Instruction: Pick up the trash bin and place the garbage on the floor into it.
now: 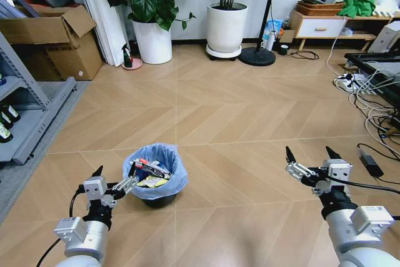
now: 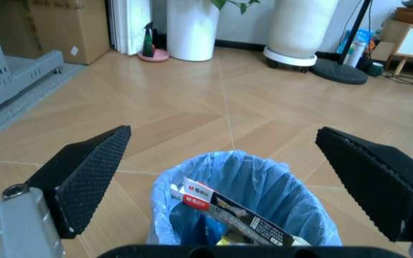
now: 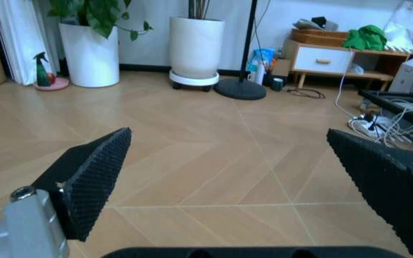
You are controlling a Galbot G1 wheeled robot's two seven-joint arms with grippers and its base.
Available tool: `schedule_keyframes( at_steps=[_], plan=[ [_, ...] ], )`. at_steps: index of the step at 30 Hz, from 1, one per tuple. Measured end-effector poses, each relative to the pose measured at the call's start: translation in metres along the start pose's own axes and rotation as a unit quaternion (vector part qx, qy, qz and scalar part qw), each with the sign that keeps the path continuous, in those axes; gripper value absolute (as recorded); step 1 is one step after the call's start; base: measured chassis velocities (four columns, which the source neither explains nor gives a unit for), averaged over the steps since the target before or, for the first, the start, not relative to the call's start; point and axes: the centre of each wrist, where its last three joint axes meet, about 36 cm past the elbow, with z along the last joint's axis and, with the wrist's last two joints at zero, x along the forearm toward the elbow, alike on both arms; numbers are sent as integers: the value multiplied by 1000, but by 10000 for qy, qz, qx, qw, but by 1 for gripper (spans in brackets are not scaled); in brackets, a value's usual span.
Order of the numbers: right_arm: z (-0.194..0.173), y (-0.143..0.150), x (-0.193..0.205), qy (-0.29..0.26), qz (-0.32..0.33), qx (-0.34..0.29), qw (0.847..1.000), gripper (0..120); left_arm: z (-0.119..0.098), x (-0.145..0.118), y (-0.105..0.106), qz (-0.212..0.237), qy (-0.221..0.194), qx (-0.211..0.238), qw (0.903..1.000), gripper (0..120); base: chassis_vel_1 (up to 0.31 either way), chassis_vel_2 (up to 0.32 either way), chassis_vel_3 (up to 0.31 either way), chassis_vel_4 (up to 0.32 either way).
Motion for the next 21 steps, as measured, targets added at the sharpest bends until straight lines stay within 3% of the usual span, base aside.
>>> schedule_keyframes(
  at_steps=[21],
  plan=[
    [0,0,0,0,0,0,10000,100,0,0,0,0,0,0,10000,100,0,0,0,0]
  ],
)
